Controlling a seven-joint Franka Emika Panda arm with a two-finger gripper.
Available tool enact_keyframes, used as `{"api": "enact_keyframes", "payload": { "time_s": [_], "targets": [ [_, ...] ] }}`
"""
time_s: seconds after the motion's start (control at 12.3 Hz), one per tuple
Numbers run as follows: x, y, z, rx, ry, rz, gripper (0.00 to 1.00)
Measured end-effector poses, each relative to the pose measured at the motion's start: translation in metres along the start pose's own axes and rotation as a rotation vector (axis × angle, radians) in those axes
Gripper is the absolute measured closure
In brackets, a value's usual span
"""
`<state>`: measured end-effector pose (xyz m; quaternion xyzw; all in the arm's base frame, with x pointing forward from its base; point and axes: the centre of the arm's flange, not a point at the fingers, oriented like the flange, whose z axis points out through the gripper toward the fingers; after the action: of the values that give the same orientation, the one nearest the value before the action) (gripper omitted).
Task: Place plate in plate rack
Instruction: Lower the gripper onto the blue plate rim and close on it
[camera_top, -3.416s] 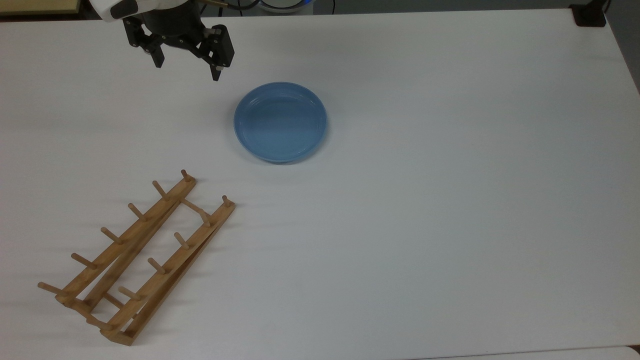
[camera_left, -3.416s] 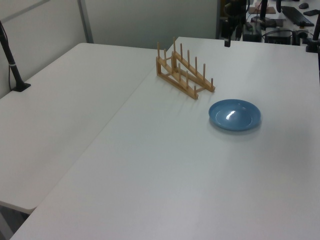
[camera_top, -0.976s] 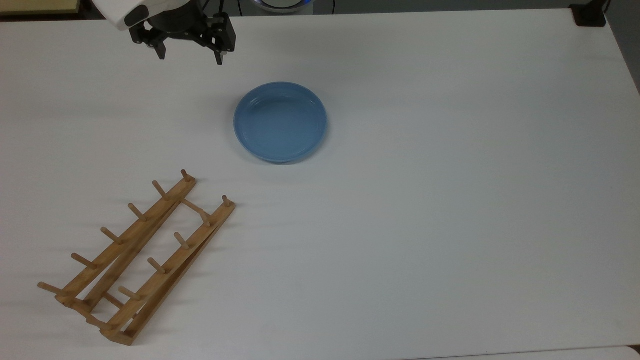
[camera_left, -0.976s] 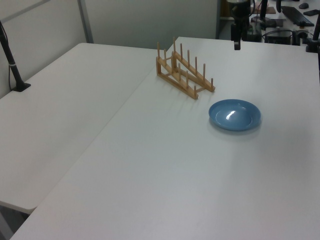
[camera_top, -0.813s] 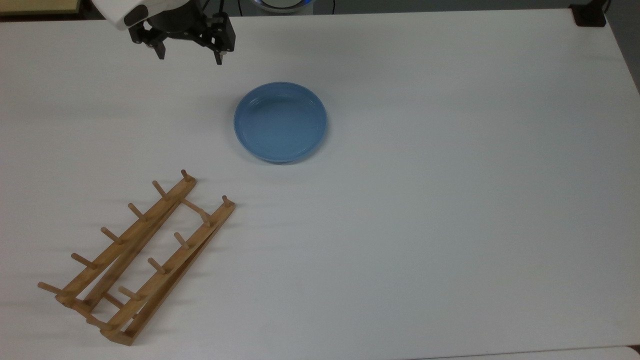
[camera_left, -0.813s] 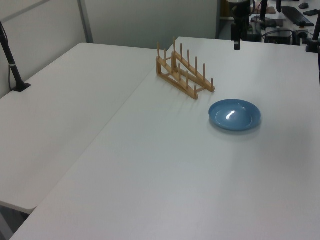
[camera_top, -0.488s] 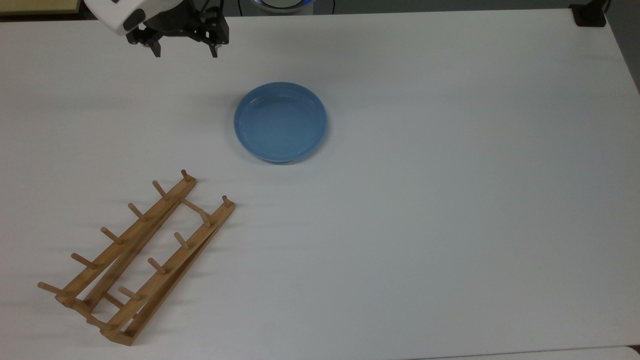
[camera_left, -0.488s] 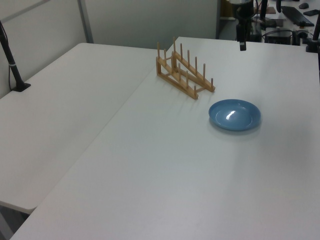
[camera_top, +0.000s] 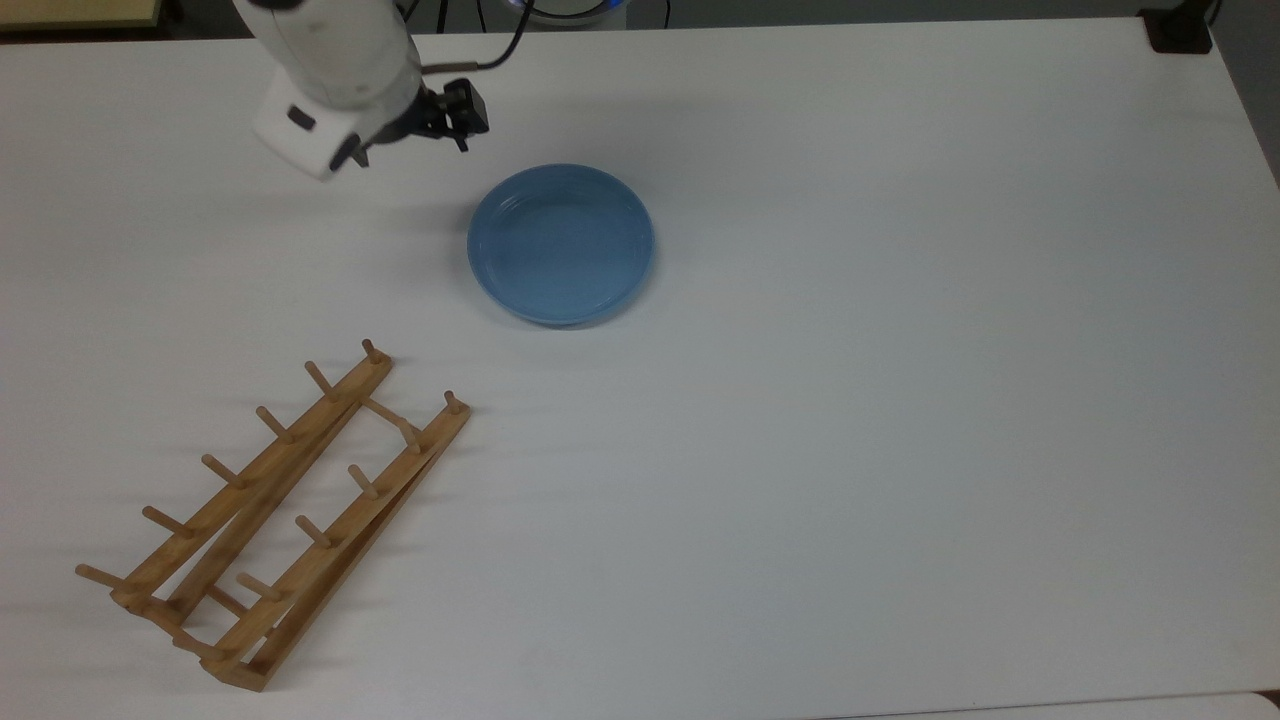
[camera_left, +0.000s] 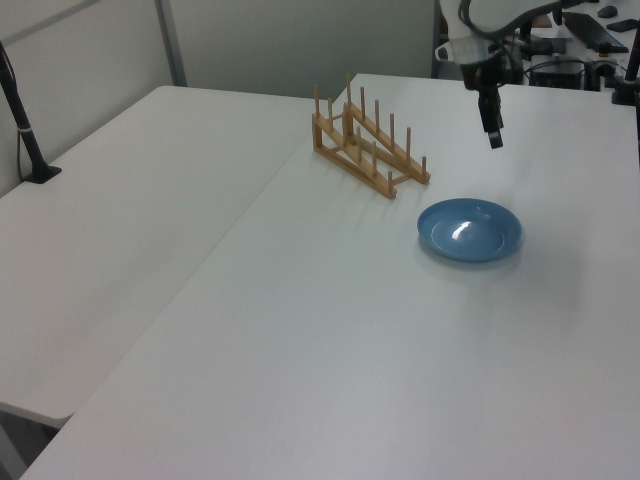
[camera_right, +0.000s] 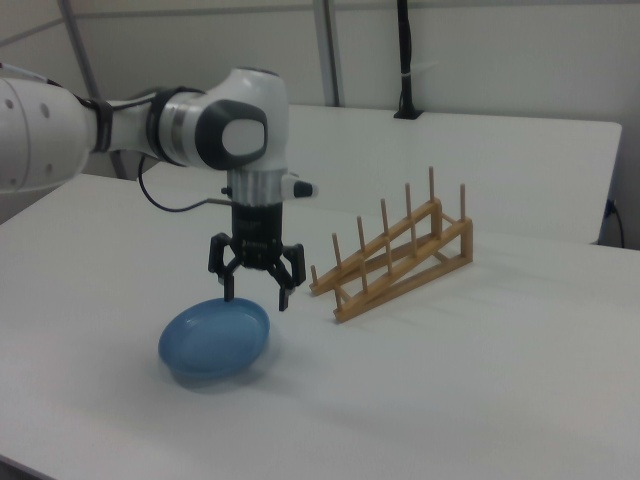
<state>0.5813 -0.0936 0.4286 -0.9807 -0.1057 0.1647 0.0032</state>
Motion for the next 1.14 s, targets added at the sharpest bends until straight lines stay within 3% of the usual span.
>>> {"api": "enact_keyframes", "payload": {
  "time_s": [0.41,0.65,0.73,1.06,1.14],
  "targets": [
    [0.049,0.002,0.062,-0.008,0.007,-0.037,0.11],
    [0.073,-0.015,0.081,-0.024,0.031,-0.069,0.26],
    [0.077,-0.021,0.085,-0.028,0.030,-0.078,0.36],
    [0.092,-0.046,0.093,-0.042,0.037,-0.079,0.41],
    [0.093,-0.049,0.095,-0.044,0.035,-0.079,0.55]
  ]
}}
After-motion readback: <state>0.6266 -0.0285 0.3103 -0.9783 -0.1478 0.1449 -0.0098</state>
